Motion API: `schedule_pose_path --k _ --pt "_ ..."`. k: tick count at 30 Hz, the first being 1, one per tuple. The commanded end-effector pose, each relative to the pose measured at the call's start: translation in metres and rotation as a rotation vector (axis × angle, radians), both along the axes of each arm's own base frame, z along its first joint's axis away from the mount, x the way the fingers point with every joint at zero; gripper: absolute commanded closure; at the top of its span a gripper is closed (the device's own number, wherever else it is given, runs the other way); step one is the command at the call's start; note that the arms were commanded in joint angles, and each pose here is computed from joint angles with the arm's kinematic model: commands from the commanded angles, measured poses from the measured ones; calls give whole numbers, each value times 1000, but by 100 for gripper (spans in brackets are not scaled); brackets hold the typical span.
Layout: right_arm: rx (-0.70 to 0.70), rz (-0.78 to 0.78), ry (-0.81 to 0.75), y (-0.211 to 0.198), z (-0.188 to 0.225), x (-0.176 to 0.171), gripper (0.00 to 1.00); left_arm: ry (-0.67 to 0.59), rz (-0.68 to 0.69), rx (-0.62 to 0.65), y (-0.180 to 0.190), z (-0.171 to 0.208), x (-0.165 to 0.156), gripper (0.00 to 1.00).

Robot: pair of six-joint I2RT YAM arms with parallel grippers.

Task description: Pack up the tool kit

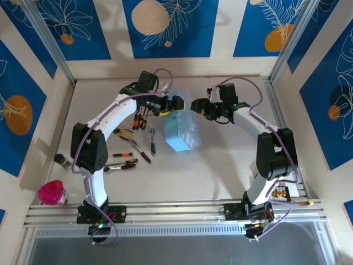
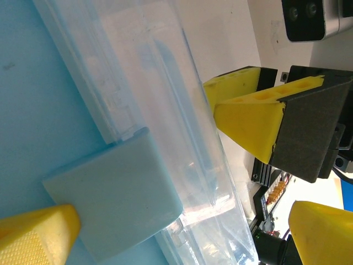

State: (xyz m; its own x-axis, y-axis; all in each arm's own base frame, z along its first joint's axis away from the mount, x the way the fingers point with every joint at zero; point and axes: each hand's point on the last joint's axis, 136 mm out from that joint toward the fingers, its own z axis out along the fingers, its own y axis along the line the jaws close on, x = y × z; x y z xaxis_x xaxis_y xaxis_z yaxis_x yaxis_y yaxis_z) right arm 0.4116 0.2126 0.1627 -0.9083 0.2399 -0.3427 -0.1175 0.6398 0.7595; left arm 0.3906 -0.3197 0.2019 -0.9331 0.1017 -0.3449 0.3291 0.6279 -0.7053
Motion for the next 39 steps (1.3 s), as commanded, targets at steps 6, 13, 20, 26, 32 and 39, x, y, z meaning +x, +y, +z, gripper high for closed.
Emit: schedule_pose_path --k 6,13,20,26,32,39 --pt "58 116 96 11 -4 -39 36 75 -68 24 -24 -29 -18 0" --pt "63 123 68 12 1 -38 34 72 -75 27 -28 -29 -17 0" --pt "-14 86 148 6 -24 -34 38 74 -79 18 -32 -26 -18 0" --pt "-33 77 195 9 -40 -36 55 108 -111 -51 -44 -12 -29 0" --pt "-40 92 209 17 -45 -40 66 163 -164 -105 -64 -9 -47 0" --pt "-40 109 224 27 -48 -46 78 192 -180 -188 -82 -6 -51 0"
